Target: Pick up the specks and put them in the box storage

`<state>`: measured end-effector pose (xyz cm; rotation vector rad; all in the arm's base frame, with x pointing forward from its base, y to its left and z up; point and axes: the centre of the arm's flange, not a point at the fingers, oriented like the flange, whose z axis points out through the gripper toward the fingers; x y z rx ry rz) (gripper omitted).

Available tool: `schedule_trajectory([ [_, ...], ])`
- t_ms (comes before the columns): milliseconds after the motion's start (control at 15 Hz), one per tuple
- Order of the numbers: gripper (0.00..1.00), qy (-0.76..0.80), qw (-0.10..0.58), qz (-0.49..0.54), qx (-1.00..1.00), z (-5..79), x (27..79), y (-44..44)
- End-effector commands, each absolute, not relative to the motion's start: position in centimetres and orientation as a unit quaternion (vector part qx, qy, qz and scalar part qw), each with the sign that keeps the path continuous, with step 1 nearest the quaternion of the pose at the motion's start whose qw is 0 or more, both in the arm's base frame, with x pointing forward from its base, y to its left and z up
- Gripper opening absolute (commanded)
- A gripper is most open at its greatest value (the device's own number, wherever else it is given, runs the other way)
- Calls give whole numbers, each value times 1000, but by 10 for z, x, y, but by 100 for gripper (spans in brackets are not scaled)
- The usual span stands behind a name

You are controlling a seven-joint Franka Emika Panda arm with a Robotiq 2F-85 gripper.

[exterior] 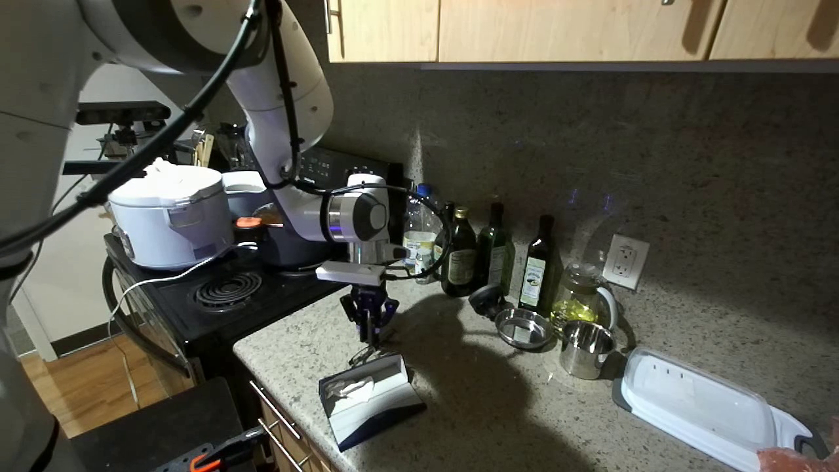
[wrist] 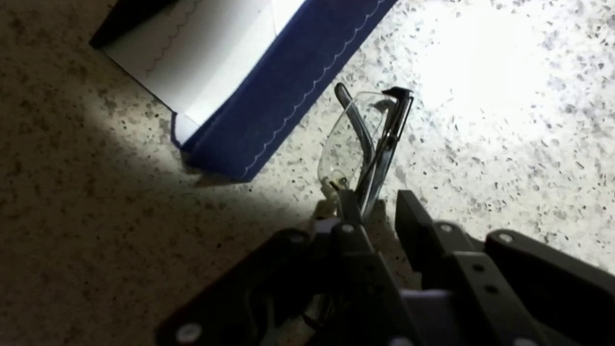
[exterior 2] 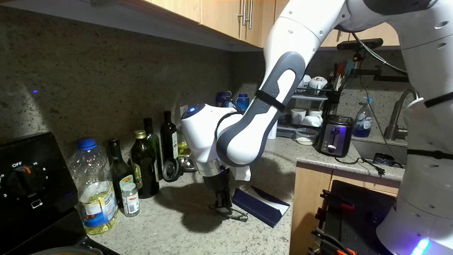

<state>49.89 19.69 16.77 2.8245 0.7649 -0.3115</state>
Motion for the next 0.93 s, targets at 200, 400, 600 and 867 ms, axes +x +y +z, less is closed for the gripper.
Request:
schedule_trajectory([
  [200, 24, 254, 102, -101, 956, 181, 501, 195],
  [400, 27, 252, 103, -102, 957, 181, 503, 194],
  [600, 30, 250, 103, -103, 957, 180, 504, 192],
  [867, 32, 248, 103, -104, 958, 176, 501, 192],
])
